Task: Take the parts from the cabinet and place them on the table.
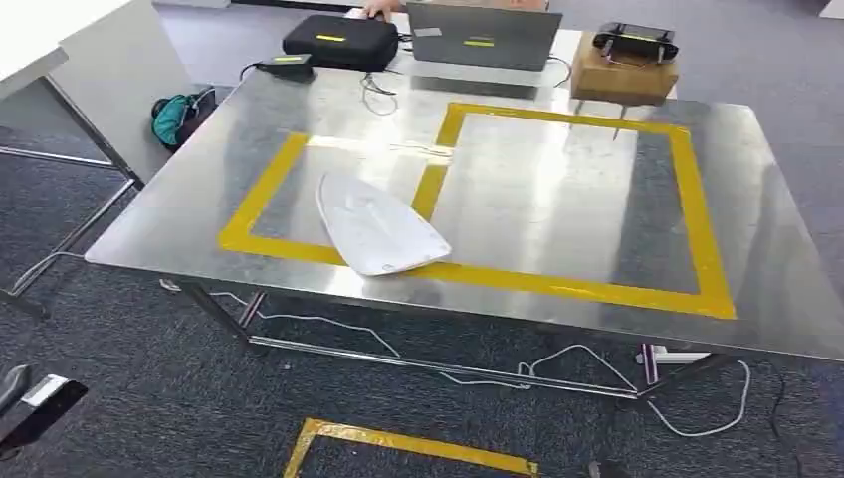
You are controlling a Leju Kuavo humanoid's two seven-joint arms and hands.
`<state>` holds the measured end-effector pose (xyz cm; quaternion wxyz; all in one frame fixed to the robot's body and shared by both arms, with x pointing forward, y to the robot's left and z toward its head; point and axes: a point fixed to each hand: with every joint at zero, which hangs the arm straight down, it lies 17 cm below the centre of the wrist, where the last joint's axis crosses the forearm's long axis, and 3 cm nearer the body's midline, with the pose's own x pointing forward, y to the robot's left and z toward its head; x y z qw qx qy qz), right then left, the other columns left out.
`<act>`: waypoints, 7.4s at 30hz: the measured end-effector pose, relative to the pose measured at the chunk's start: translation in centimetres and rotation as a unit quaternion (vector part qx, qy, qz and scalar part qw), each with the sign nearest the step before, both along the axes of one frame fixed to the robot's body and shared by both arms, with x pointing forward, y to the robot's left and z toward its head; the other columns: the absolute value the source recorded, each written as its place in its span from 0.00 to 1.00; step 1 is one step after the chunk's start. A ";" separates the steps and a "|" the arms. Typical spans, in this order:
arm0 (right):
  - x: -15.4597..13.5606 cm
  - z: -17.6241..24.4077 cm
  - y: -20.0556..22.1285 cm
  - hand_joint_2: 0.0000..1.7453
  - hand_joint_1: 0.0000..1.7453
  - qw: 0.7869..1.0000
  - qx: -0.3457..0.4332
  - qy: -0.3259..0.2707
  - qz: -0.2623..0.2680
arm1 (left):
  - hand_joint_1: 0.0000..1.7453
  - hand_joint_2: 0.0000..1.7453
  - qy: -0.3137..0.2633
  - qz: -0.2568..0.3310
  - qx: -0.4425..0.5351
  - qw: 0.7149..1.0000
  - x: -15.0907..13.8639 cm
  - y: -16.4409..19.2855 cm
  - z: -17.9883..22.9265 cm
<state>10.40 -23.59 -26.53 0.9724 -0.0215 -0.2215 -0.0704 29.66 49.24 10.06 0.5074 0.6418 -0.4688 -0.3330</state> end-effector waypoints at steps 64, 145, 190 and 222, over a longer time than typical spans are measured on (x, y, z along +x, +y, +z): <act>-0.6 -0.2 -2.0 0.00 0.00 0.999 0.012 0.006 -0.036 | 0.00 0.00 0.020 -0.007 -0.011 1.000 2.8 -6.8 -2.9; 1.7 0.2 0.8 0.00 0.00 1.000 -0.012 0.002 0.012 | 0.00 0.00 0.139 0.129 -0.285 0.940 -9.1 -6.5 -25.4; 0.1 0.2 1.8 0.00 0.00 0.999 -0.033 -0.006 0.038 | 0.00 0.00 0.012 0.330 -0.718 0.613 -17.6 -12.5 -34.3; -0.3 0.2 1.7 0.00 0.00 0.999 -0.036 -0.003 0.017 | 0.00 0.00 0.037 0.369 -0.679 0.634 -19.3 -14.5 -34.8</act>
